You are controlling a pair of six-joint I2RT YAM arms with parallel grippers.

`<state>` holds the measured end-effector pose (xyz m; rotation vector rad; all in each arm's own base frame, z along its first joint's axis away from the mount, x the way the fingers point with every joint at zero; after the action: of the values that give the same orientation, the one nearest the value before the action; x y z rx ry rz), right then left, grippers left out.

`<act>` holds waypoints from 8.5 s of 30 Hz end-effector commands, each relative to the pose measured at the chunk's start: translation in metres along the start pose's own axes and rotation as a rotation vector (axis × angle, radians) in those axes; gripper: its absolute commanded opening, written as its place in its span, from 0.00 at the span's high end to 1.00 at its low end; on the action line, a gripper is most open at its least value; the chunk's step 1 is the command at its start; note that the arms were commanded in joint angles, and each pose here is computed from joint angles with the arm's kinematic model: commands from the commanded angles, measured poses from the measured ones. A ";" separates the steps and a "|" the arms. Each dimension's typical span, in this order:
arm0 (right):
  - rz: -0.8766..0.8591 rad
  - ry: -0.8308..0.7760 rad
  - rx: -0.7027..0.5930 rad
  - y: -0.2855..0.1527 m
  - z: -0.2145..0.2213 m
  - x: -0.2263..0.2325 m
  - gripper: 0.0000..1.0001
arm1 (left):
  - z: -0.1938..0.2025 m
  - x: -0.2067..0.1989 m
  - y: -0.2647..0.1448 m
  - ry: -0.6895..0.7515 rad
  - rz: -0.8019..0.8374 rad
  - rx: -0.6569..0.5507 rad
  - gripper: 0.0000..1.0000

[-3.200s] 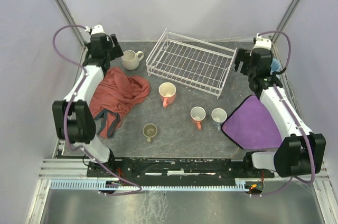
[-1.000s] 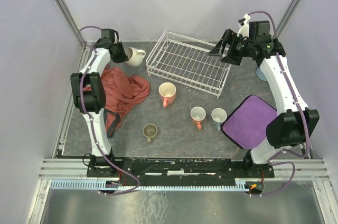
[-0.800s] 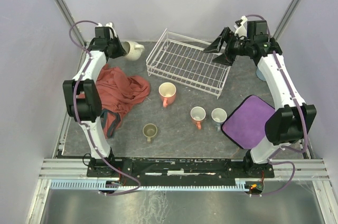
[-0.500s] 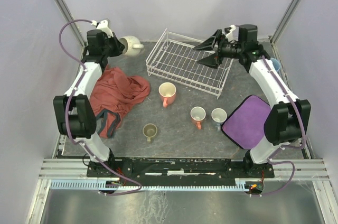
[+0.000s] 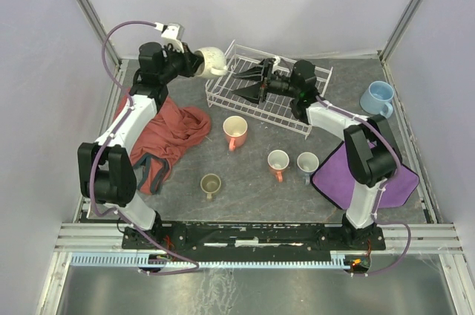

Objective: Load the cups into the dish rack

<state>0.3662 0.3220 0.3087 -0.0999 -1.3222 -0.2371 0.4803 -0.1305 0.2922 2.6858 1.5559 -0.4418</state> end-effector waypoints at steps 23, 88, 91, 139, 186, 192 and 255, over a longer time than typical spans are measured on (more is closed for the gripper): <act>-0.206 0.084 0.074 0.035 0.019 0.050 0.40 | -0.077 -0.085 -0.020 0.218 0.201 -0.231 0.97; -0.409 0.056 -0.050 0.018 -0.004 0.087 0.99 | -0.065 -0.085 -0.025 0.189 0.128 -0.224 0.24; -0.414 0.050 -0.084 0.010 -0.013 0.087 0.99 | -0.065 -0.079 -0.027 0.189 0.087 -0.225 0.16; 0.858 -0.656 -0.473 -0.103 -0.130 -0.005 0.99 | 0.070 0.030 0.085 0.069 -0.135 0.395 0.10; 1.250 -0.685 -0.588 -0.170 -0.181 -0.037 0.99 | 0.127 0.001 0.030 -0.259 -0.406 0.601 0.97; 1.328 -0.688 -0.619 -0.176 -0.198 -0.052 0.99 | 0.128 -0.010 0.029 -0.389 -0.398 0.569 0.97; 1.560 -0.765 -0.679 -0.161 -0.270 -0.142 0.49 | 0.133 -0.046 0.019 -0.360 -0.277 0.592 0.17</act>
<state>0.5502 0.1241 0.0671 -1.8082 -1.4205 0.8243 0.4329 -0.1938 0.1436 2.4435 1.9782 -1.6365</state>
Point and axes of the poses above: each gripper's point midway between its finger pads, its own y axis out along the fingers, its own x axis along the line the jaws close on, z = x × y, the point moved 2 cm from there along -y, back along the fingers, and after that the axes turned 2 degrees about -y, right-handed, at the moved point
